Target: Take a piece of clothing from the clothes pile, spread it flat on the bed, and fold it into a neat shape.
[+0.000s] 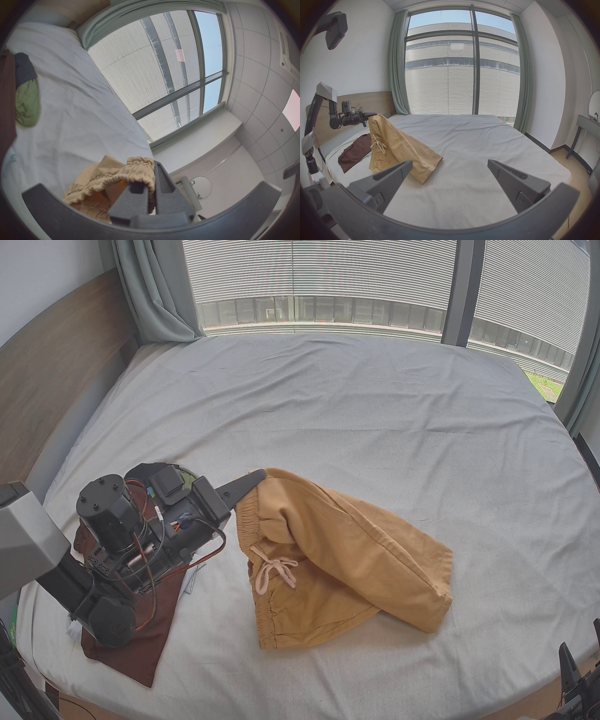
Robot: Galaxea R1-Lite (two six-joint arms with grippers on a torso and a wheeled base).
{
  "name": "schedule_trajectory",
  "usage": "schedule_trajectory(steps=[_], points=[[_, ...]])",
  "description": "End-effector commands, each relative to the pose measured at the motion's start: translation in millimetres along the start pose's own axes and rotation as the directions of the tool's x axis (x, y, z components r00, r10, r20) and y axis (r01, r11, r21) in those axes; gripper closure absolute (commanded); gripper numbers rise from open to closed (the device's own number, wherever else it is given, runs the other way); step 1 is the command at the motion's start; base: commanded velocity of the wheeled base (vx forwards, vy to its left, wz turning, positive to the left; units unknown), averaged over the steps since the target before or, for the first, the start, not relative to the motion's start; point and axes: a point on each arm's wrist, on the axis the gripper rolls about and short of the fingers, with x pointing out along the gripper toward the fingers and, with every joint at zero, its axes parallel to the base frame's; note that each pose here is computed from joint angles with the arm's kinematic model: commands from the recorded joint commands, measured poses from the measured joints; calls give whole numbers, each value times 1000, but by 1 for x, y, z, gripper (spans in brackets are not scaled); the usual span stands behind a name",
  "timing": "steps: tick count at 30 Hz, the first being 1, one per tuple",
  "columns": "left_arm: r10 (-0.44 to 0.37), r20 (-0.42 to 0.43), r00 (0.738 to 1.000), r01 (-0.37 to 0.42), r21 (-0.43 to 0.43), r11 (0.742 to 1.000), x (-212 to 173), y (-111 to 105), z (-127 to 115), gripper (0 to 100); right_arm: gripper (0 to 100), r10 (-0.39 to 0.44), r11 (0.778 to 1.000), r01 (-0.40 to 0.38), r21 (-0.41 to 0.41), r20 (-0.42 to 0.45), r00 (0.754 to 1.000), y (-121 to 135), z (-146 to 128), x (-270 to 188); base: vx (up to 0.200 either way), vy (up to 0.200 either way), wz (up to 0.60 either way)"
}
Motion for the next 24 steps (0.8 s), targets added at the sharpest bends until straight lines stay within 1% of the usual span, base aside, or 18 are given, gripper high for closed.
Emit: schedule_trajectory(steps=[1, 2, 4, 8, 9, 10, 14, 24], points=[[76, 1, 997, -76, 20, 997, -16, 20, 5, 100, 0, 2, 1000, -2, 0, 0, 1000, 0, -5, 0, 0, 0, 0], [79, 1, 997, -79, 24, 997, -17, 21, 6, 100, 0, 2, 1000, -2, 0, 0, 1000, 0, -5, 0, 0, 0, 0], [99, -9, 995, -98, 60, 993, -22, 27, 5, 100, 0, 1, 1000, -1, -2, 0, 1000, 0, -5, 0, 0, 0, 0], [133, -23, 991, -128, 162, 978, -22, 37, 0, 100, 0, -1, 1000, 1, 1, 0, 1000, 0, -5, 0, 0, 0, 0], [133, -23, 991, -128, 162, 978, -22, 37, 0, 100, 0, -1, 1000, 1, 1, 0, 1000, 0, -5, 0, 0, 0, 0], [152, -29, 988, -144, 190, 971, -25, 42, -2, 100, 0, -1, 1000, 1, 3, 0, 1000, 0, -5, 0, 0, 0, 0], [194, -4, 981, -188, 221, 957, -33, 51, 5, 100, 0, 1, 1000, -1, -2, 0, 1000, 0, -5, 0, 0, 0, 0], [227, 37, 973, -229, 262, 938, -44, 55, 17, 100, 0, 1, 1000, -1, -2, 0, 1000, 0, -5, 0, 0, 0, 0]])
